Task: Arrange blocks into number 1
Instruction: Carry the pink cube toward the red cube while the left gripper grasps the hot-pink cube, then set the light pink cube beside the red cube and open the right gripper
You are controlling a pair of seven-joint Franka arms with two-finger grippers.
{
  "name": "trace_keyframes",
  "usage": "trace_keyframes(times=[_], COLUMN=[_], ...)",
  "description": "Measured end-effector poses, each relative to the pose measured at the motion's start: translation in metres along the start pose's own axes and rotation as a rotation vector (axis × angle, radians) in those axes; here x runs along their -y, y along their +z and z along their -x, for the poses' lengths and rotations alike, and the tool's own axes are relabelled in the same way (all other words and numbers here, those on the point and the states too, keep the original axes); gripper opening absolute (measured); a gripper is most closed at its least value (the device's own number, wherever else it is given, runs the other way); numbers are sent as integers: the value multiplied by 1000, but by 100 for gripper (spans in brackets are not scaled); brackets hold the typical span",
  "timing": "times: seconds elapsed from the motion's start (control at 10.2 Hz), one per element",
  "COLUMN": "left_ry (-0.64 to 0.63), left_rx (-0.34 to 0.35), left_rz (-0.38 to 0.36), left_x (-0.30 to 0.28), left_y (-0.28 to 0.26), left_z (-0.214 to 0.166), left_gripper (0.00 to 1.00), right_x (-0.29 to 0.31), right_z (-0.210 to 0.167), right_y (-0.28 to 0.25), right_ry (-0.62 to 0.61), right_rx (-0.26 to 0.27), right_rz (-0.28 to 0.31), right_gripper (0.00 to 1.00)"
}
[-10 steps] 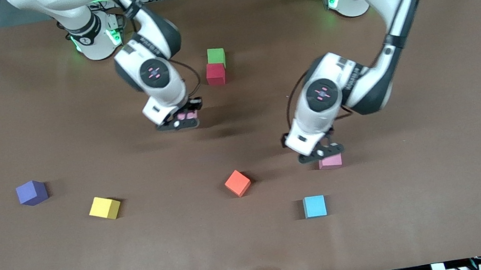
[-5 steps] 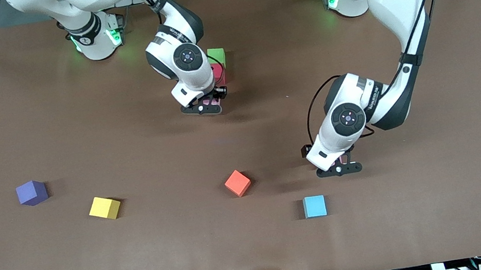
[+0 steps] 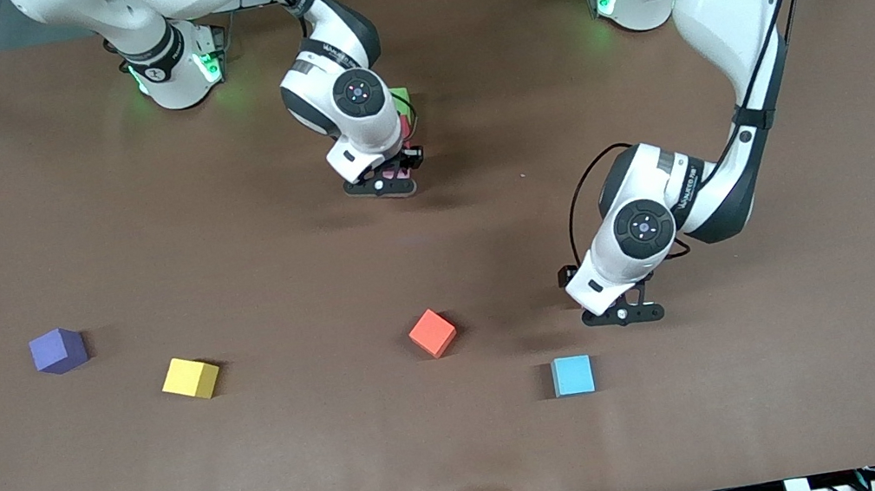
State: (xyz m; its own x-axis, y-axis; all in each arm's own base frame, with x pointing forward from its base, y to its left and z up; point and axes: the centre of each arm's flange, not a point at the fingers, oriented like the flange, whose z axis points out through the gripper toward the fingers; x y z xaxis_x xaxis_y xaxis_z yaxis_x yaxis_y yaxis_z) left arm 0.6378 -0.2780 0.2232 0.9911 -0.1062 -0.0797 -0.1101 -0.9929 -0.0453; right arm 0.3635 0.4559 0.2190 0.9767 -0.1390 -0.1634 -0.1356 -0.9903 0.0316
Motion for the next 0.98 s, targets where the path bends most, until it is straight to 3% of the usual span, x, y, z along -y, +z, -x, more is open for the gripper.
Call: trace_keyframes(times=[0.78,0.98], left_ry=[29,30], left_rx=[53,60], left_rz=[-6,-7], left_x=[5,5], left_y=[37,42], left_z=[2,3], left_gripper=[100,100], right_x=[4,4], right_z=[28,27], right_y=[15,14], right_ry=[-42,-41], right_rx=[18,15], right_rz=[26,21], right_gripper=[54,77])
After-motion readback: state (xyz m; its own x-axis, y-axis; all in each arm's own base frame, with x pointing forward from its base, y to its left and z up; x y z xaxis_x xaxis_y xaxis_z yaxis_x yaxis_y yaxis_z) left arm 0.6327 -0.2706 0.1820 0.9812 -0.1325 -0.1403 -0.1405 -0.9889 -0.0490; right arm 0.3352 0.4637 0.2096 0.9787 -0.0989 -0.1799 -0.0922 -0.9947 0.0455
